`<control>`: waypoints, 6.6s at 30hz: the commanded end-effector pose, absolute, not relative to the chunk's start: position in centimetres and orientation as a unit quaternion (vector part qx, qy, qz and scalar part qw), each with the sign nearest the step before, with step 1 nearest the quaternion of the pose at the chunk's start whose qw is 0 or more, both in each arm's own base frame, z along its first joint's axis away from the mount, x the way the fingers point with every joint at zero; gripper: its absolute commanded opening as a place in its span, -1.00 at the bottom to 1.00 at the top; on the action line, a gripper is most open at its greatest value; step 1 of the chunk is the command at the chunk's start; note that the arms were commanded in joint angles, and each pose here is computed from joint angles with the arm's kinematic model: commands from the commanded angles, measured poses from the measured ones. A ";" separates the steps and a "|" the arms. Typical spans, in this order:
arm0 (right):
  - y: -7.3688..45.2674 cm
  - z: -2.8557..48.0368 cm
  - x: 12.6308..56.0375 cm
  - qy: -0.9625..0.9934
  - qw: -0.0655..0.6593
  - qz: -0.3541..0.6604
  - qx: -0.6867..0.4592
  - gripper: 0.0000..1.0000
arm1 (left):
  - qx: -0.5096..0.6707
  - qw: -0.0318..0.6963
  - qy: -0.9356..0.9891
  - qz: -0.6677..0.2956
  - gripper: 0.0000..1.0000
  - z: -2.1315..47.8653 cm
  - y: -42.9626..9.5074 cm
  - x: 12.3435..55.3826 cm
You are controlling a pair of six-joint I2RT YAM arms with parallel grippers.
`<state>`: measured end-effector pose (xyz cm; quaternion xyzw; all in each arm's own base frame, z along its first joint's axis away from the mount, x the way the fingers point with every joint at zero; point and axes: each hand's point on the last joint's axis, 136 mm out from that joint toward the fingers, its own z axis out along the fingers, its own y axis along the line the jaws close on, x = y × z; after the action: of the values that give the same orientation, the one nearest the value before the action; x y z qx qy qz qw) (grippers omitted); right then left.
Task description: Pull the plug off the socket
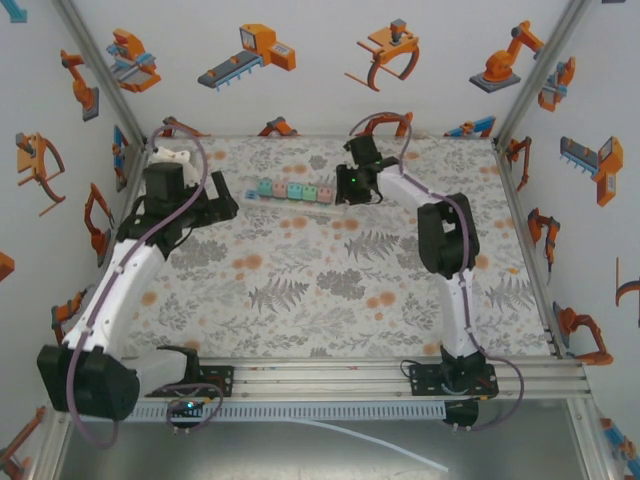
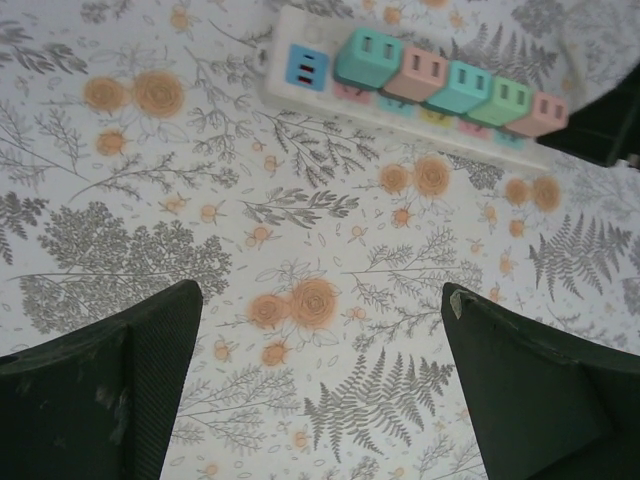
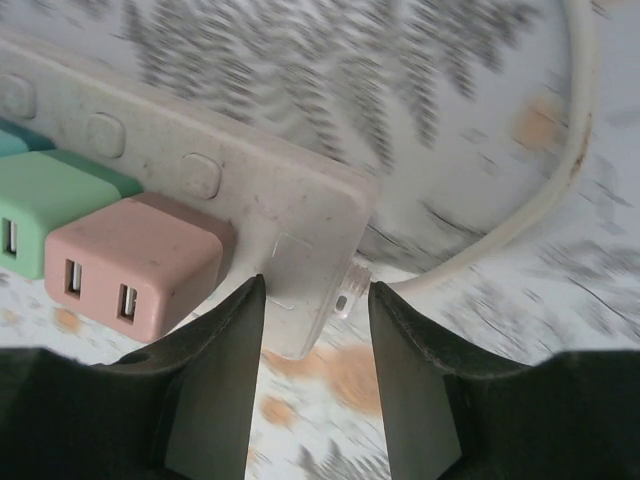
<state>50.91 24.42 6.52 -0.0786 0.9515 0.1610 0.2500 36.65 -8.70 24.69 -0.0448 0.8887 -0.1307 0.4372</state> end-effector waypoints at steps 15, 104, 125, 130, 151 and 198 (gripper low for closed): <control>11.4 3.0 48.6 0.986 0.152 0.070 -0.024 -0.10 | -0.056 0.459 0.879 -0.119 0.98 24.7 -12.7 42.2; 14.4 8.0 47.6 0.857 0.119 -0.011 0.502 -0.57 | -0.040 0.190 0.970 -0.148 -0.03 1.2 -23.2 45.6; 16.5 13.8 49.4 0.833 0.117 0.144 0.521 -1.00 | -0.006 0.215 0.975 0.057 -0.04 -2.3 -19.7 43.9; 15.6 14.5 49.1 0.829 0.121 0.146 0.525 -1.00 | 0.001 0.213 0.974 0.077 -0.04 -2.9 -19.1 44.0; 16.2 23.5 49.4 0.841 0.251 0.265 0.399 -1.00 | 0.005 0.267 0.964 -0.012 0.40 2.7 -21.7 46.0; 35.5 5.4 32.8 0.898 0.125 0.402 -0.131 -0.85 | 0.022 0.458 0.876 -0.146 0.94 26.5 -13.6 40.2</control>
<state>32.24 36.26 6.26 -0.1300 0.8950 0.4113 0.1137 40.46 -13.72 27.14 0.0156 0.8716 -0.1492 0.4667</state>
